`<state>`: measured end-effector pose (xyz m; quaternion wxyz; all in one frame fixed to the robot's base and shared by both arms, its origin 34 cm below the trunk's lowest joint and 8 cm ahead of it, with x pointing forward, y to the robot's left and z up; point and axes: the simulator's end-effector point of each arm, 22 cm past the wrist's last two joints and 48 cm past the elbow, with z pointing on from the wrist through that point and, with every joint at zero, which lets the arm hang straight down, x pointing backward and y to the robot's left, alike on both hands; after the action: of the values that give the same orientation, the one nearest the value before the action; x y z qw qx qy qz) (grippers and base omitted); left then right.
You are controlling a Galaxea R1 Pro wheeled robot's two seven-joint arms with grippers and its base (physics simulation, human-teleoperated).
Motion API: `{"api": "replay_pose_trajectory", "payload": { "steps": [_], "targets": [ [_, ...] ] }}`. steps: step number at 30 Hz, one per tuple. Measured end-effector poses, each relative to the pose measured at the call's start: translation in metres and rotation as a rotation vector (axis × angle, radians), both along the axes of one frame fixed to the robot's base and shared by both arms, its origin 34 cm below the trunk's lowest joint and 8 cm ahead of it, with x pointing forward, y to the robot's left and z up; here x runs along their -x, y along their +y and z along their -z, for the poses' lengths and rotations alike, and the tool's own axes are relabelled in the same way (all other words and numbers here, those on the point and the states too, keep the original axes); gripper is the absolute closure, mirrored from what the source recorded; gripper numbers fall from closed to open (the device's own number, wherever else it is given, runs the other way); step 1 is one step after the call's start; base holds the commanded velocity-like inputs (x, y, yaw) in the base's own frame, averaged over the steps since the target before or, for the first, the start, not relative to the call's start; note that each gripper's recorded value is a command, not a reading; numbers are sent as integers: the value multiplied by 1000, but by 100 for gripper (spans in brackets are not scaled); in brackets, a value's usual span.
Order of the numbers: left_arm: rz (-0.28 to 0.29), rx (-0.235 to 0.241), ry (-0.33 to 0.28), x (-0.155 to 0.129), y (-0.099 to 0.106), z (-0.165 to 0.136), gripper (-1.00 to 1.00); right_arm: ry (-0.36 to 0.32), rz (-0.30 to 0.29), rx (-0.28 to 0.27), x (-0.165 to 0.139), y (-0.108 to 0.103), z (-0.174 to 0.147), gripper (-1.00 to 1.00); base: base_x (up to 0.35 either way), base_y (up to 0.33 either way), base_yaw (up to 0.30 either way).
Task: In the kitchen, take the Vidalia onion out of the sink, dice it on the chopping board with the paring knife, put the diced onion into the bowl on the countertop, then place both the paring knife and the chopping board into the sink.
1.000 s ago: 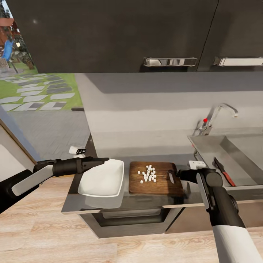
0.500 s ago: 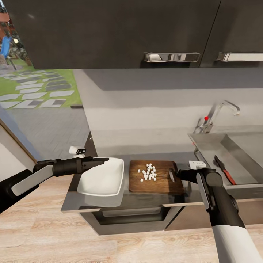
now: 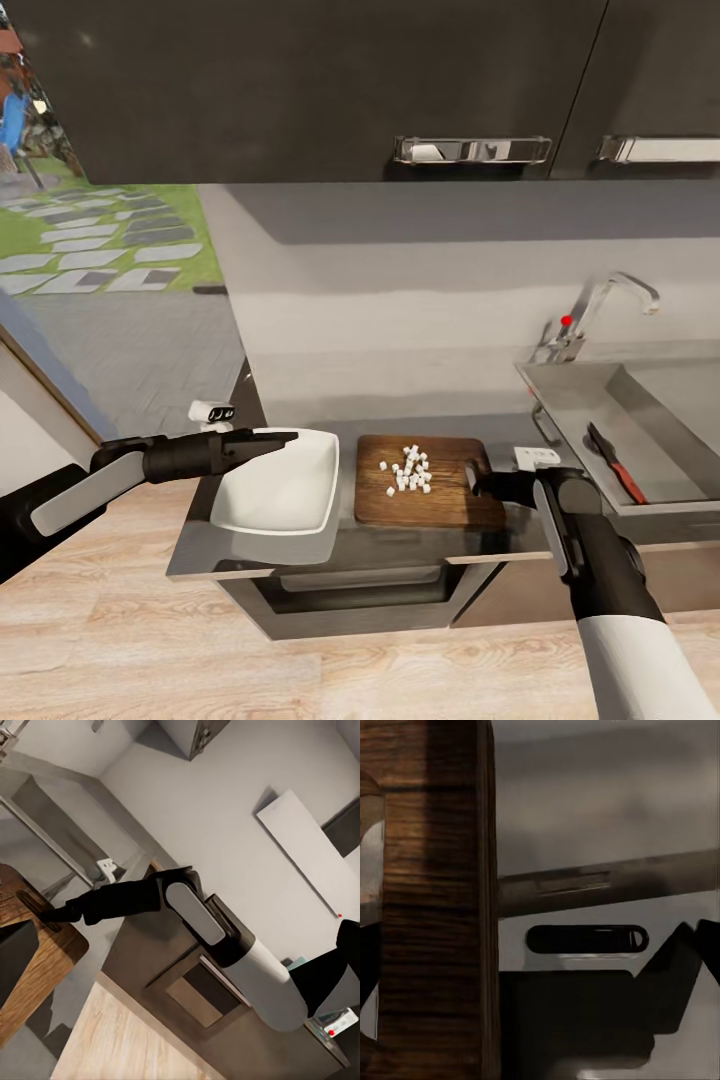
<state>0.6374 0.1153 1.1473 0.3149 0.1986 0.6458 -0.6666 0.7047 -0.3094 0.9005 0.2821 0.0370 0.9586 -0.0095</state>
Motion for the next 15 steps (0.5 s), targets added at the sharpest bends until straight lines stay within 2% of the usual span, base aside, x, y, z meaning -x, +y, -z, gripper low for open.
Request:
{"api": "replay_pose_trajectory", "payload": {
  "steps": [15],
  "targets": [
    [0,-3,3,0,1,1,-100,-25,-2,3,-5,0,0,-100,0,7,0]
  ]
}}
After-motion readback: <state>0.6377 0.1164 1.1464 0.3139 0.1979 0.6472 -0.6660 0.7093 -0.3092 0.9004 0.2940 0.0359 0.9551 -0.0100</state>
